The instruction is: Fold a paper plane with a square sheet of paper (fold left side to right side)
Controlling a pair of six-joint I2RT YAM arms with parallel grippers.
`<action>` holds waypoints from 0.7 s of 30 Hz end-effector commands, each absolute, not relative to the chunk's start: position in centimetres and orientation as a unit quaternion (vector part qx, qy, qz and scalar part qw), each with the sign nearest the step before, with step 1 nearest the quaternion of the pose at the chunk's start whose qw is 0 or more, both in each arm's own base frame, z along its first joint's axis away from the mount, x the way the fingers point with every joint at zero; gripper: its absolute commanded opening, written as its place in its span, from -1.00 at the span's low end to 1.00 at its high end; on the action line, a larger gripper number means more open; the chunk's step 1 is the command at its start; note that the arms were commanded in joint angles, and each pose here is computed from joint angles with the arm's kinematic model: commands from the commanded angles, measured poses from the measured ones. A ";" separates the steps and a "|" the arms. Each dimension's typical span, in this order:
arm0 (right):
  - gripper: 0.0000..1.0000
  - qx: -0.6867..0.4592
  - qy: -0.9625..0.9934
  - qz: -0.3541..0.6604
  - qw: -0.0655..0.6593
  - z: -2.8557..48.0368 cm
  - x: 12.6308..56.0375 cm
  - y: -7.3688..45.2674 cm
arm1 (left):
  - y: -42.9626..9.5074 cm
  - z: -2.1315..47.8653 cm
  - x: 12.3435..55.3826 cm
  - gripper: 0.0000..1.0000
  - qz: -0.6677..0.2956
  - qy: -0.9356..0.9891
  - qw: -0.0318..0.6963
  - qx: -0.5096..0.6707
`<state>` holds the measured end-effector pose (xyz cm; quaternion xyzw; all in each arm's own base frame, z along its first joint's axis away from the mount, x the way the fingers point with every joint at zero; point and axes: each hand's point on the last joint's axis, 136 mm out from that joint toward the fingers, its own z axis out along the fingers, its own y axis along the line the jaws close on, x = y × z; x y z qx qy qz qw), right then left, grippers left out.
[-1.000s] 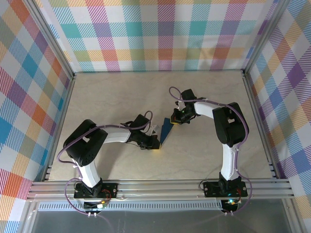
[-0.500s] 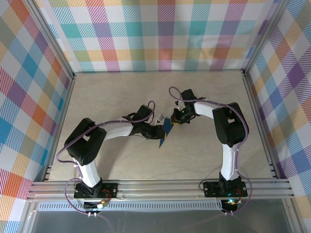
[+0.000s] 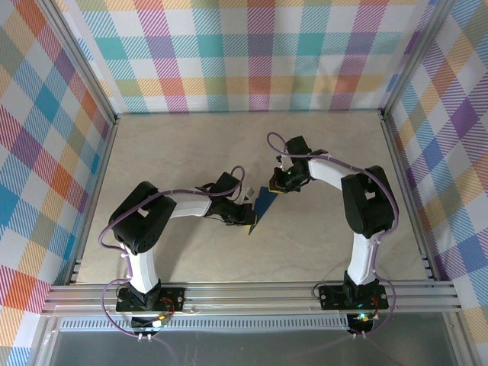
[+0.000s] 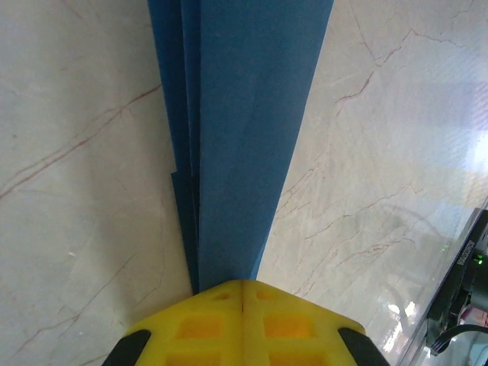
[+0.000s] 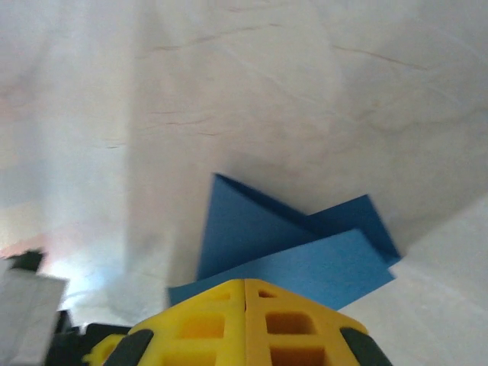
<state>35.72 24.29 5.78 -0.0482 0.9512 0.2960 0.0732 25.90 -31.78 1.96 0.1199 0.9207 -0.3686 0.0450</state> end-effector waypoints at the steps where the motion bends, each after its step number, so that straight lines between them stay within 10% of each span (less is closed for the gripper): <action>1: -1.00 -0.068 0.944 0.315 0.069 7.0 33.8 25.2 | -30.2 -0.5 24.5 -1.00 -0.329 0.938 0.025 0.107; 21: -1.00 -0.083 0.940 0.331 0.012 2.2 29.0 28.1 | -29.3 -1.1 24.1 -1.00 -0.306 0.946 0.017 0.104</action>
